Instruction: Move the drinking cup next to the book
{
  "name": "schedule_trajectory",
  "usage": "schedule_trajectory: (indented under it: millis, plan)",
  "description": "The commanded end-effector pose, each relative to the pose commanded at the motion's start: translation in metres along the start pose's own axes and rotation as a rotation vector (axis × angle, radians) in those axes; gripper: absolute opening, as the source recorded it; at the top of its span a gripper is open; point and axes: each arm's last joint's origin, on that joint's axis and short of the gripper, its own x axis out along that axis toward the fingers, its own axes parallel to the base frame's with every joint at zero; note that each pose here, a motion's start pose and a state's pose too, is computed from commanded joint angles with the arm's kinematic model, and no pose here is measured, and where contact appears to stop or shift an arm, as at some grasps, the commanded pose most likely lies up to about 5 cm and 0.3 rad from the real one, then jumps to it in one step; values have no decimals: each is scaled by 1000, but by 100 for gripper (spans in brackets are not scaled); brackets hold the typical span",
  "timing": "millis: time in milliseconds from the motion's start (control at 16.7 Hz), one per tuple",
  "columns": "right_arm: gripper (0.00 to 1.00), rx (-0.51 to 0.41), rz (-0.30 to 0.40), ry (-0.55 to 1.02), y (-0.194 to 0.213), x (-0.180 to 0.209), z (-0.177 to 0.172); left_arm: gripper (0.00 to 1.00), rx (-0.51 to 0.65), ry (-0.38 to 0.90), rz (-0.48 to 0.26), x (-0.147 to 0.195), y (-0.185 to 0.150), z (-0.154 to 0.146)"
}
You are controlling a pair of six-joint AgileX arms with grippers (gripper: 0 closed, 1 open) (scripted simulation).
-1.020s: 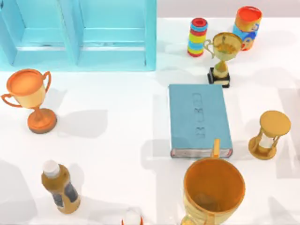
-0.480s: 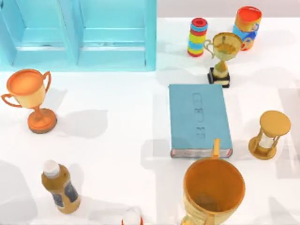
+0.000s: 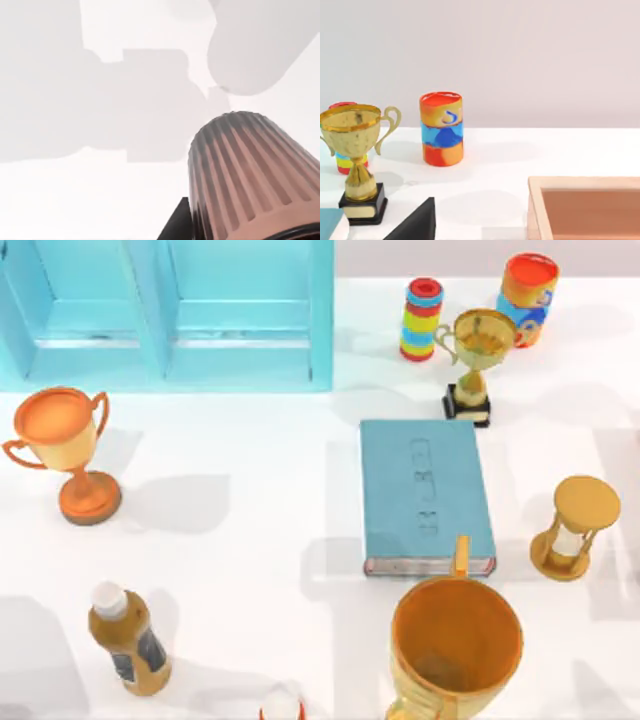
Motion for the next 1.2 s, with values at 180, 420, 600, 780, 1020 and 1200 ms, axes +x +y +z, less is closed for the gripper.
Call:
schedule_trajectory:
  millis: [180, 420, 600, 780, 1020, 1200]
  plan:
    - [100, 0, 0, 0, 0, 0, 0, 0, 2, -3, -3, 2, 0, 0]
    - [100, 0, 0, 0, 0, 0, 0, 0, -36, 30, 12, -6, 10, -3]
    - [100, 0, 0, 0, 0, 0, 0, 0, -132, 93, 55, -23, 36, -6]
    - [100, 0, 0, 0, 0, 0, 0, 0, -285, 147, 126, -45, 73, -2]
    - [100, 0, 0, 0, 0, 0, 0, 0, -559, 144, 237, -73, 133, 27]
    - [100, 0, 0, 0, 0, 0, 0, 0, -792, 76, 305, -91, 176, 69]
